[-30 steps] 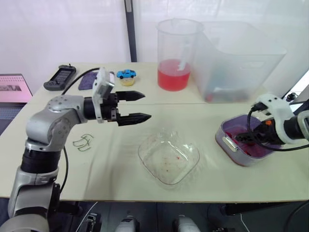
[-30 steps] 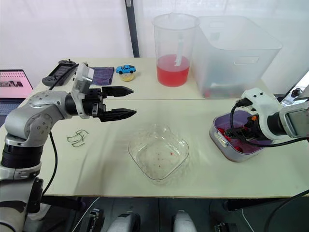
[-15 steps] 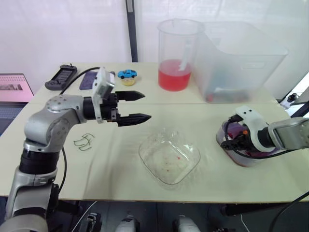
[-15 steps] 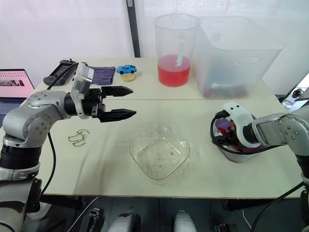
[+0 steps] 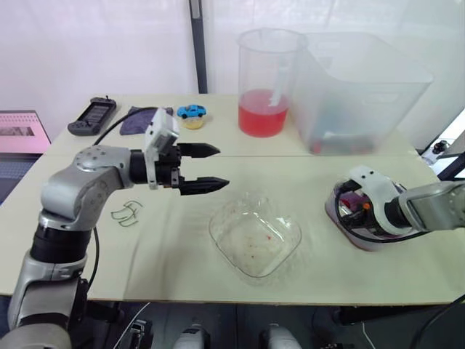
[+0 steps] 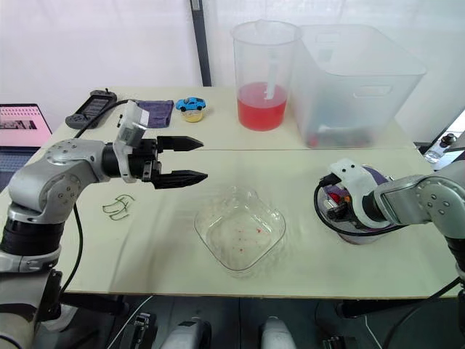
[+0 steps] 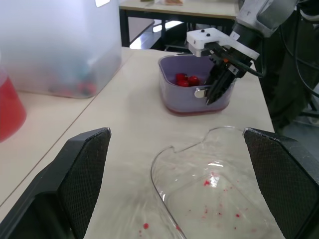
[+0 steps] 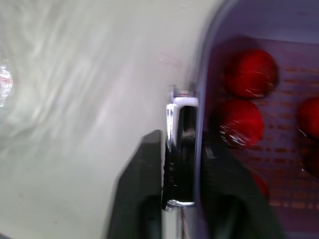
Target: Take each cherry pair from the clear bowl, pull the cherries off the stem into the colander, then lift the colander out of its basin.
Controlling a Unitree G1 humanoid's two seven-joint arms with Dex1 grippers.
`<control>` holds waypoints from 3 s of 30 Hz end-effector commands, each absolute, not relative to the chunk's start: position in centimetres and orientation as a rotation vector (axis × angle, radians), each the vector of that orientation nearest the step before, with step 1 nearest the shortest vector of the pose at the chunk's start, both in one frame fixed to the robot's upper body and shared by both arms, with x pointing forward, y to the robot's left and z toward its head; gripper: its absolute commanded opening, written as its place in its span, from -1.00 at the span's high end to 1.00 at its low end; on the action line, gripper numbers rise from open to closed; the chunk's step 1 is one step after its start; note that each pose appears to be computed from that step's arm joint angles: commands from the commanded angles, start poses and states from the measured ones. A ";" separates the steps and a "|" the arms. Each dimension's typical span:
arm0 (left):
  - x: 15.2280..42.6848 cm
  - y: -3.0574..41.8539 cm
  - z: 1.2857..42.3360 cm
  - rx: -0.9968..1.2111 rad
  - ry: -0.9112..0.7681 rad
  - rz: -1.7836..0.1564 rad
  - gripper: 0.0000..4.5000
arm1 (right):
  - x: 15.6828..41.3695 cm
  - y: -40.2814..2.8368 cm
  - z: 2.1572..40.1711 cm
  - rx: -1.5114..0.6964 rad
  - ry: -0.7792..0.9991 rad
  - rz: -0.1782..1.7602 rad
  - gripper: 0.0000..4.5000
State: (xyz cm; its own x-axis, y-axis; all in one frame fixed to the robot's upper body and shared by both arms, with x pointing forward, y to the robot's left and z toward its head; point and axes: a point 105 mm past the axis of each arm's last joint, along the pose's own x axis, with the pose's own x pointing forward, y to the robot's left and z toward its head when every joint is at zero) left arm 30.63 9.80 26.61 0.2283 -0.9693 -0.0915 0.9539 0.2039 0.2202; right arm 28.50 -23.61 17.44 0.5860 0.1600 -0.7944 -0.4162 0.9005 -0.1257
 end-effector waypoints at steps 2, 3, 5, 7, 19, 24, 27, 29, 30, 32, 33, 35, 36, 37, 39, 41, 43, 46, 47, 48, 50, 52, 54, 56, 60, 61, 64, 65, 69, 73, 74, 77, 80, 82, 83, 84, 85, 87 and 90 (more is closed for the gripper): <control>30.3 9.2 27.7 0.280 -0.135 -1.361 -1.00 | 28.4 -23.7 19.0 -0.333 0.835 0.333 0.91; 30.3 9.2 27.7 0.281 -0.136 -1.364 -1.00 | 28.4 -23.7 19.0 -0.337 0.835 0.328 0.91; 30.3 9.0 27.6 0.279 -0.139 -1.369 -1.00 | 28.4 -23.9 19.1 -0.342 0.832 0.319 0.91; 30.4 8.8 27.6 0.280 -0.143 -1.374 -1.00 | 28.3 -24.0 19.5 -0.344 0.827 0.317 0.91; 30.8 8.1 27.3 0.286 -0.150 -1.393 -1.00 | 27.6 -24.5 21.3 -0.461 0.794 0.286 0.91; 30.7 7.7 27.2 0.280 -0.152 -1.406 -1.00 | 27.4 -24.0 23.1 -0.502 0.743 0.304 0.91; 30.9 7.6 27.1 0.288 -0.151 -1.414 -1.00 | 27.0 -24.2 23.9 -0.512 0.738 0.304 0.91; 31.0 7.5 27.0 0.295 -0.149 -1.419 -1.00 | 27.0 -24.2 24.7 -0.495 0.717 0.308 0.91; 31.0 7.5 27.0 0.295 -0.150 -1.421 -1.00 | 27.0 -24.1 25.0 -0.486 0.707 0.312 0.91; 31.1 7.3 27.0 0.295 -0.153 -1.424 -1.00 | 26.9 -24.0 25.4 -0.482 0.694 0.314 0.91; 31.1 7.2 27.1 0.295 -0.155 -1.427 -1.00 | 26.9 -24.0 25.6 -0.486 0.689 0.317 0.91; 31.1 7.1 27.1 0.294 -0.156 -1.434 -1.00 | 26.8 -23.7 26.1 -0.496 0.672 0.321 0.91; 31.1 7.0 27.1 0.295 -0.155 -1.437 -1.00 | 26.7 -23.6 26.3 -0.499 0.665 0.325 0.91; 31.1 7.0 27.0 0.297 -0.153 -1.438 -1.00 | 26.7 -23.4 26.5 -0.501 0.659 0.330 0.91; 31.1 7.0 27.1 0.298 -0.148 -1.441 -1.00 | 26.4 -23.3 26.7 -0.506 0.655 0.338 0.91; 31.0 7.0 27.2 0.297 -0.144 -1.444 -1.00 | 26.2 -23.3 26.8 -0.496 0.650 0.340 0.91; 31.1 7.1 27.3 0.296 -0.143 -1.445 -1.00 | 26.0 -23.4 27.1 -0.480 0.639 0.334 0.91; 31.5 7.2 27.6 0.285 -0.144 -1.436 -1.00 | 26.0 -23.7 27.2 -0.474 0.601 0.307 0.91; 31.5 7.3 27.7 0.282 -0.142 -1.437 -1.00 | 26.1 -23.8 27.2 -0.464 0.588 0.300 0.91; 31.6 7.3 27.6 0.284 -0.136 -1.443 -1.00 | 26.1 -23.9 27.1 -0.450 0.574 0.292 0.91; 31.7 7.3 27.5 0.290 -0.127 -1.451 -1.00 | 26.0 -24.0 26.8 -0.425 0.555 0.288 0.91; 31.8 7.2 27.5 0.296 -0.125 -1.458 -1.00 | 25.9 -23.7 26.3 -0.412 0.528 0.305 0.91; 32.0 7.1 27.7 0.304 -0.128 -1.465 -1.00 | 25.8 -23.5 25.9 -0.386 0.506 0.316 0.91; 32.1 6.9 27.8 0.306 -0.129 -1.474 -1.00 | 25.8 -23.7 25.8 -0.334 0.487 0.314 0.91; 32.1 6.9 27.8 0.297 -0.113 -1.487 -1.00 | 25.4 -23.9 26.2 -0.216 0.470 0.348 0.91; 32.1 7.0 27.8 0.295 -0.112 -1.487 -1.00 | 25.3 -23.8 26.4 -0.201 0.467 0.356 0.91; 32.1 6.9 27.7 0.293 -0.112 -1.485 -1.00 | 25.2 -24.1 26.6 -0.152 0.476 0.346 0.91; 32.0 6.9 27.7 0.292 -0.112 -1.485 -1.00 | 25.2 -24.1 26.7 -0.145 0.480 0.340 0.91; 31.9 7.2 27.5 0.273 -0.092 -1.476 -1.00 | 25.3 -23.8 26.7 -0.069 0.486 0.335 0.91; 31.8 8.0 27.3 0.268 -0.073 -1.460 -1.00 | 25.4 -23.8 27.2 -0.046 0.488 0.325 0.91; 31.8 8.1 27.3 0.268 -0.072 -1.455 -1.00 | 25.4 -23.8 27.2 -0.041 0.490 0.325 0.91; 31.8 8.5 27.1 0.273 -0.068 -1.439 -1.00 | 25.5 -24.4 26.9 -0.093 0.527 0.292 0.91; 31.6 9.0 26.8 0.280 -0.055 -1.432 -1.00 | 25.4 -24.5 27.2 -0.139 0.535 0.290 0.91; 31.6 9.4 26.6 0.285 -0.048 -1.416 -1.00 | 25.3 -24.6 27.1 -0.195 0.564 0.291 0.91; 31.6 9.5 26.6 0.286 -0.049 -1.408 -1.00 | 25.2 -24.7 26.7 -0.240 0.595 0.290 0.91; 31.6 9.7 26.6 0.288 -0.052 -1.398 -1.00 | 25.1 -24.8 26.4 -0.277 0.613 0.290 0.91; 31.6 9.9 26.6 0.290 -0.054 -1.388 -1.00 | 25.1 -24.8 26.4 -0.294 0.620 0.297 0.91; 31.7 10.1 26.5 0.288 -0.059 -1.365 -1.00 | 24.9 -24.7 26.3 -0.342 0.646 0.316 0.91; 32.1 11.0 26.5 0.272 -0.075 -1.286 -1.00 | 25.1 -25.0 26.6 -0.485 0.655 0.318 0.91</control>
